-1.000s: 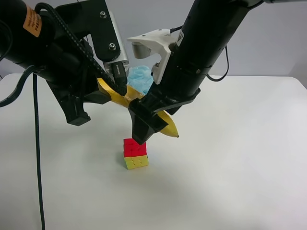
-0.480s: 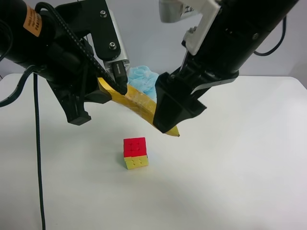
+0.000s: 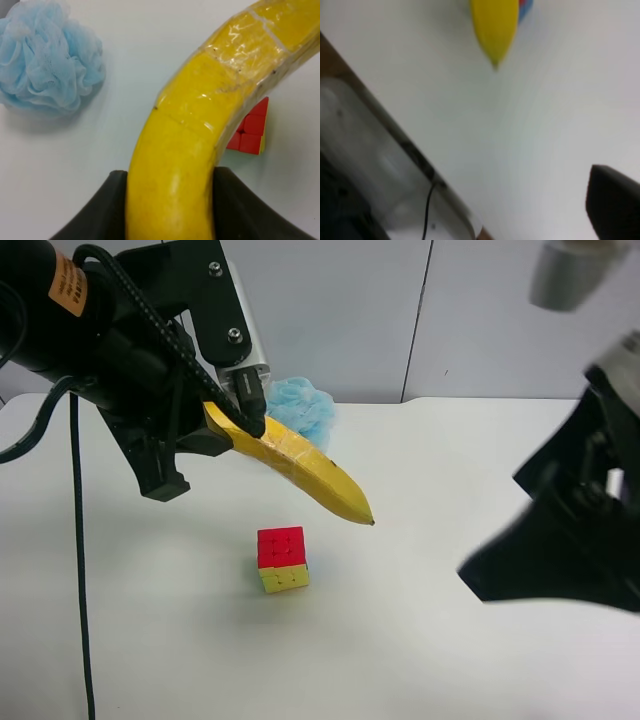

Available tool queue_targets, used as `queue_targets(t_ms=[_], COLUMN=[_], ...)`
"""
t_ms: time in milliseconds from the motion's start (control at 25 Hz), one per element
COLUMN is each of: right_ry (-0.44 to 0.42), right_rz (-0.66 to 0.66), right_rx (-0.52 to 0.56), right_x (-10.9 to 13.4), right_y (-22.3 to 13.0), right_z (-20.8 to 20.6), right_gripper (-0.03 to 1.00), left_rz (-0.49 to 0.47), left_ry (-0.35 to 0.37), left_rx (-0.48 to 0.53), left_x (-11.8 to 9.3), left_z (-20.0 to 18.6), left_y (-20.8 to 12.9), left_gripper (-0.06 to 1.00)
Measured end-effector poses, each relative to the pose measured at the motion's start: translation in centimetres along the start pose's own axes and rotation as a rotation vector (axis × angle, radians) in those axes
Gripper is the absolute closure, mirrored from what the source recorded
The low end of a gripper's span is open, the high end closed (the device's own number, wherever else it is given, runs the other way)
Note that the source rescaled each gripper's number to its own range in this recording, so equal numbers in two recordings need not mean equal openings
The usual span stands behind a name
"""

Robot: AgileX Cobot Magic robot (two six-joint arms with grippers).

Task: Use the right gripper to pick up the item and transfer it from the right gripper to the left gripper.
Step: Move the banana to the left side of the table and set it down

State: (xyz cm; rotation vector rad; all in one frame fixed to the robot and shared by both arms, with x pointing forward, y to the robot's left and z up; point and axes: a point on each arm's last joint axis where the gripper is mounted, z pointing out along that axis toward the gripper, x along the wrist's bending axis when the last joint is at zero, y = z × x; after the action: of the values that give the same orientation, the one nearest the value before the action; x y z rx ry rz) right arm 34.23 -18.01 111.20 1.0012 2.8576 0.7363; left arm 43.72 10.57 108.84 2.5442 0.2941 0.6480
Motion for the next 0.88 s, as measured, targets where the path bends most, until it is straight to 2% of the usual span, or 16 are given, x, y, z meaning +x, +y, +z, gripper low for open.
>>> queue_targets(t_ms=[160, 480, 640, 880], right_ry=[-0.003, -0.053, -0.068, -0.088], right_rz=[-0.005, -0.040, -0.054, -0.027], right_rx=[-0.026, -0.225, -0.338, -0.373], right_x=[0.6, 1.1, 1.3, 1.1], right_y=[-5.0, -12.3, -13.5, -13.9], right_z=[0.0, 0.5, -0.2, 0.0], right_gripper=[-0.03, -0.03, -0.03, -0.03], left_rz=[-0.001, -0.002, -0.002, -0.003], left_ry=[-0.001, -0.002, -0.002, -0.002], left_rx=[0.000, -0.001, -0.001, -0.001], left_x=[0.0, 0.0, 0.0, 0.0], left_z=[0.0, 0.0, 0.0, 0.0], left_y=[0.0, 0.0, 0.0, 0.0], left_gripper=[0.93, 0.93, 0.93, 0.93])
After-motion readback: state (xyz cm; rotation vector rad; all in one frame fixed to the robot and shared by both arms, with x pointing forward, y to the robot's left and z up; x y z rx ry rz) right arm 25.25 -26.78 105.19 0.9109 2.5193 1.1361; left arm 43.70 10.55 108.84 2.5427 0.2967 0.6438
